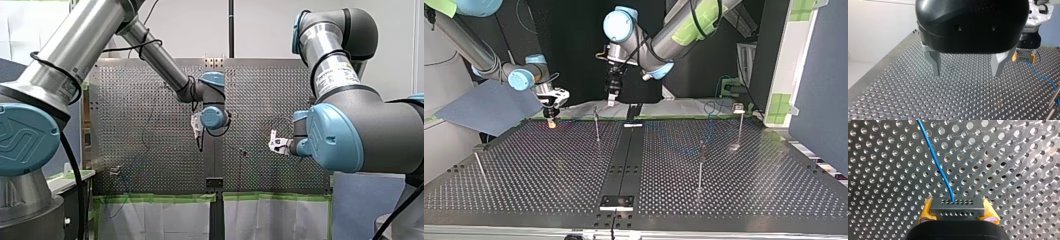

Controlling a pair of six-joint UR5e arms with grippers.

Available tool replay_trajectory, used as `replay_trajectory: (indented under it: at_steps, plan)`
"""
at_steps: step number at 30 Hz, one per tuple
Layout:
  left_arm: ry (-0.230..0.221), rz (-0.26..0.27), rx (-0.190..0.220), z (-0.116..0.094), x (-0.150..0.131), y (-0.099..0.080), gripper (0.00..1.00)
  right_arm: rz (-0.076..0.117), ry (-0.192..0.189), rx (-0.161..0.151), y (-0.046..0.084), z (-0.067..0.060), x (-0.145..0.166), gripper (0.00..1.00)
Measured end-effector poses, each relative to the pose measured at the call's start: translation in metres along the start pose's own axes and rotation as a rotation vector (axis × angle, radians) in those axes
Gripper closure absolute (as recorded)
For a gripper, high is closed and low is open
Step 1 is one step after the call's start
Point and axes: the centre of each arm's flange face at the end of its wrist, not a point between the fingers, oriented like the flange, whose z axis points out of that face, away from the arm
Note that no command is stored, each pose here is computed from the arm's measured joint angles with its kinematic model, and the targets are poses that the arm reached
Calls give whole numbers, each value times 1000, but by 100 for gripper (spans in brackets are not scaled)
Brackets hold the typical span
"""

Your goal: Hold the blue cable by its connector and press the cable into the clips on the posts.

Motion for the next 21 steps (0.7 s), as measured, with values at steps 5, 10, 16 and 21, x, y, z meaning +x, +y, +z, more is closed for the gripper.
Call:
replay_trajectory:
  at_steps: [5,10,16,21]
  plan:
    - [0,-4,-2,-16,-11,8,2,0,1,0,0,0,0,100]
    - [-2,-6,-5,-29,-20,17,2,0,1,1,0,0,0,100]
    - [-5,-8,-12,-45,-31,29,2,-3,1,3,-2,0,0,100]
    - [-6,-8,-16,-59,-39,39,2,-3,-1,1,-2,0,-1,100]
